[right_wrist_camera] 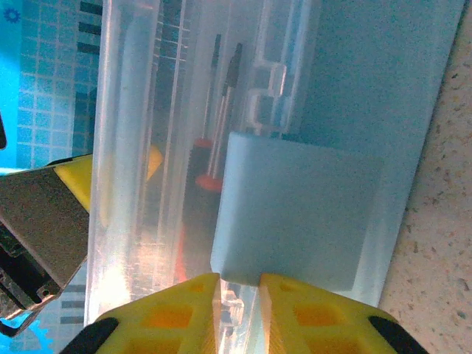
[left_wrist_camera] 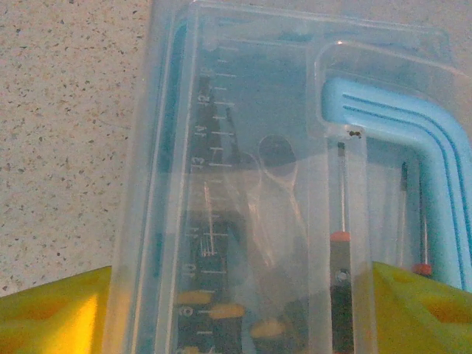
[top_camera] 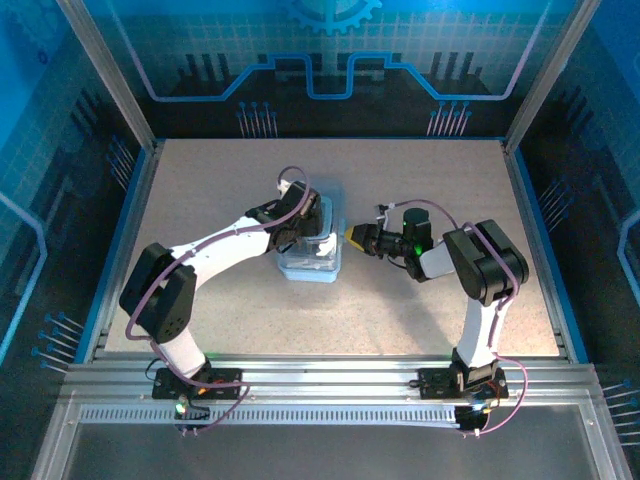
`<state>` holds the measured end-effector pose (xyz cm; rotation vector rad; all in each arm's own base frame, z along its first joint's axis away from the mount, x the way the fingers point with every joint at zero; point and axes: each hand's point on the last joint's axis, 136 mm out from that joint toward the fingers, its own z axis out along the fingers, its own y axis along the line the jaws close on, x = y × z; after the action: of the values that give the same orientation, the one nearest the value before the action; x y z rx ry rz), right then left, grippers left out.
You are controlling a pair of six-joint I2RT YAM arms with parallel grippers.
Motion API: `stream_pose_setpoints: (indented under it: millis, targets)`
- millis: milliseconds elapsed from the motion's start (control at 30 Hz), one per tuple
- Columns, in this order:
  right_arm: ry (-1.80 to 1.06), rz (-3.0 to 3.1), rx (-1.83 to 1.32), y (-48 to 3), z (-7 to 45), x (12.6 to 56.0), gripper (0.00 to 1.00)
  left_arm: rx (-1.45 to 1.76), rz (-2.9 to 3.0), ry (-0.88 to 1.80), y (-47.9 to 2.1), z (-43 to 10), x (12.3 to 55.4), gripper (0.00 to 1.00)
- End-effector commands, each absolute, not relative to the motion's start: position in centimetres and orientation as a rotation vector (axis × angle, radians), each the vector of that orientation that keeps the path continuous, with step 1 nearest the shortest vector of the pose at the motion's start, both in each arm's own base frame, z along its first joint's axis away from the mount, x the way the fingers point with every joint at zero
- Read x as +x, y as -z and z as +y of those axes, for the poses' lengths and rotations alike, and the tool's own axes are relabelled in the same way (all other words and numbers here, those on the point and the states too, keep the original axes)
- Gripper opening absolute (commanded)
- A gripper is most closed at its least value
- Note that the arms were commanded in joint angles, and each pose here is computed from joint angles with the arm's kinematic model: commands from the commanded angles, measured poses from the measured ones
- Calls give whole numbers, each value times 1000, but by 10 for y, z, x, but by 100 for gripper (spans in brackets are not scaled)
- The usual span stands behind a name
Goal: Pack the tool kit
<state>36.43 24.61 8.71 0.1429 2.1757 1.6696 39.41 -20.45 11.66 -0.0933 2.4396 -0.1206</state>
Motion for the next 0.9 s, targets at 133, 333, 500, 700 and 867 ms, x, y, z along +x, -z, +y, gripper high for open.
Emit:
stream_pose_setpoints:
  millis: [133, 333, 500, 700, 867]
  targets:
    - [-1642, 2190, 162, -88, 236, 364, 23, 129, 2837, -37, -13, -198, 312, 75]
    - [-1603, 2191, 204, -86, 224, 367, 22, 127, 2836, -29, -15, -199, 312, 75]
    - [-1565, 2197, 260, -79, 214, 370, 22, 120, 2838, -20, -16, -200, 312, 75]
    - [-1533, 2216, 289, -70, 210, 372, 23, 123, 2840, 23, -16, -210, 309, 75]
    - [-1525, 2240, 302, -61, 210, 373, 23, 116, 2838, 86, -12, -222, 307, 75]
